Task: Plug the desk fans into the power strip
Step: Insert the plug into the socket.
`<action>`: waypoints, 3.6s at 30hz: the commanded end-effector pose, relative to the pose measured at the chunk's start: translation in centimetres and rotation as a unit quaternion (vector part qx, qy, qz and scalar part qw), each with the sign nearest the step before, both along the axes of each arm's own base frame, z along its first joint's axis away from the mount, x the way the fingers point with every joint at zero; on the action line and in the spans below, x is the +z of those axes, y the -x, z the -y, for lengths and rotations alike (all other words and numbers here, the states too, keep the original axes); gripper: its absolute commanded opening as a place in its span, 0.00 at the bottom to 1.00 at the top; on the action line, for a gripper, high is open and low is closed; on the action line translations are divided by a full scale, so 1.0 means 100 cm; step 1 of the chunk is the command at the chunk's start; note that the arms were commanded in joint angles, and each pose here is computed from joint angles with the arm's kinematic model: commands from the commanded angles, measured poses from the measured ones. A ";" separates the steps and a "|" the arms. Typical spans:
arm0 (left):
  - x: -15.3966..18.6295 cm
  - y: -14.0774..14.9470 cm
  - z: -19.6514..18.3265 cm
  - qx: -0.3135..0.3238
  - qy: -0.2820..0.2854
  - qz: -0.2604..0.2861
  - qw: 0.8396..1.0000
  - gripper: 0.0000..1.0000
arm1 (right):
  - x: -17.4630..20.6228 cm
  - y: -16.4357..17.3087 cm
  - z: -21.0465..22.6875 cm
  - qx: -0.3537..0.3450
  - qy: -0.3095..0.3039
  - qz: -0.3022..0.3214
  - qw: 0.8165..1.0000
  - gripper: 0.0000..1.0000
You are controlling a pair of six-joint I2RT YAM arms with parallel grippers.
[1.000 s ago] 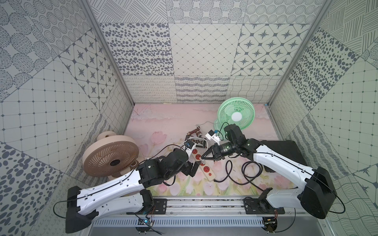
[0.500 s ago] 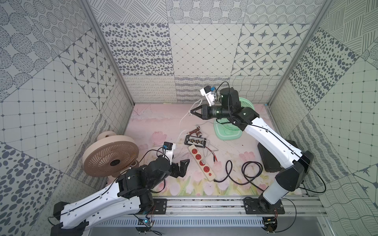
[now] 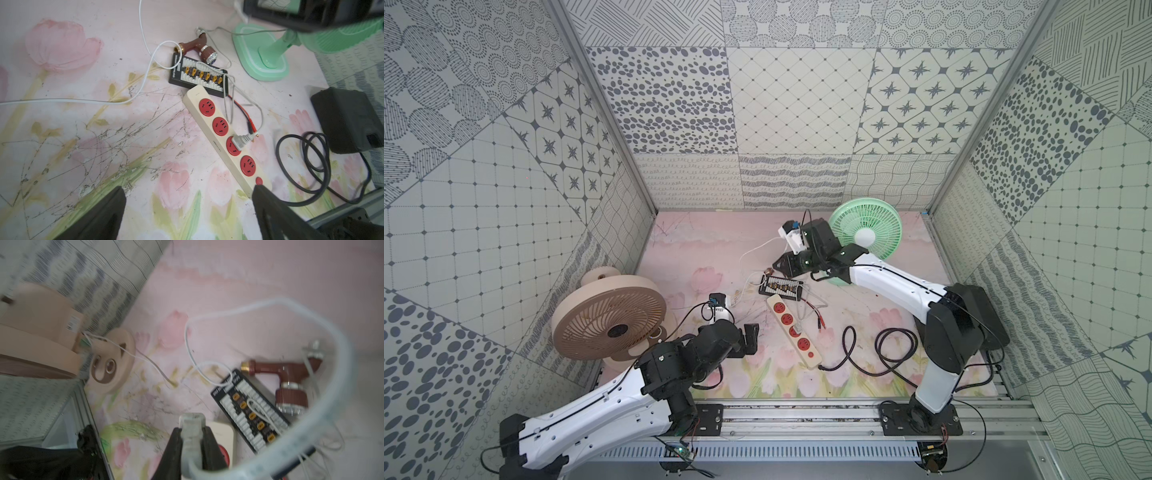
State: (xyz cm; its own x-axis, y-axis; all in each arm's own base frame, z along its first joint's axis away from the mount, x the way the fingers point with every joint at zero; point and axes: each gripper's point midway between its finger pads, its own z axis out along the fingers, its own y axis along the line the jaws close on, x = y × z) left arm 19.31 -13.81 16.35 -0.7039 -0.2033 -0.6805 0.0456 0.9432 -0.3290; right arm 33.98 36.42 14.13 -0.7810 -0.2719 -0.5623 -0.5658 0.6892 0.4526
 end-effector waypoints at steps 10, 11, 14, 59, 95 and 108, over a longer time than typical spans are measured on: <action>-0.052 -0.008 0.005 0.051 0.048 -0.126 0.990 1.00 | -0.031 0.051 0.008 0.017 0.046 0.020 0.999 0.00; -0.053 -0.009 0.003 0.053 0.050 -0.128 0.989 0.99 | -0.031 0.051 0.009 0.014 0.048 0.023 0.999 0.00; -0.055 -0.009 0.000 0.057 0.062 -0.134 0.987 0.99 | -0.029 0.050 0.008 0.009 0.043 0.028 0.999 0.00; -0.078 -0.012 -0.013 0.080 0.107 -0.185 0.974 1.00 | -0.075 0.037 0.006 -0.055 0.151 0.090 0.983 0.00; -0.071 -0.009 -0.031 0.118 0.089 -0.175 0.973 1.00 | -0.117 0.062 0.012 -0.006 0.228 0.086 0.970 0.00; -0.073 -0.009 -0.031 0.120 0.088 -0.175 0.973 0.99 | -0.144 0.074 0.025 -0.030 0.244 0.048 0.968 0.00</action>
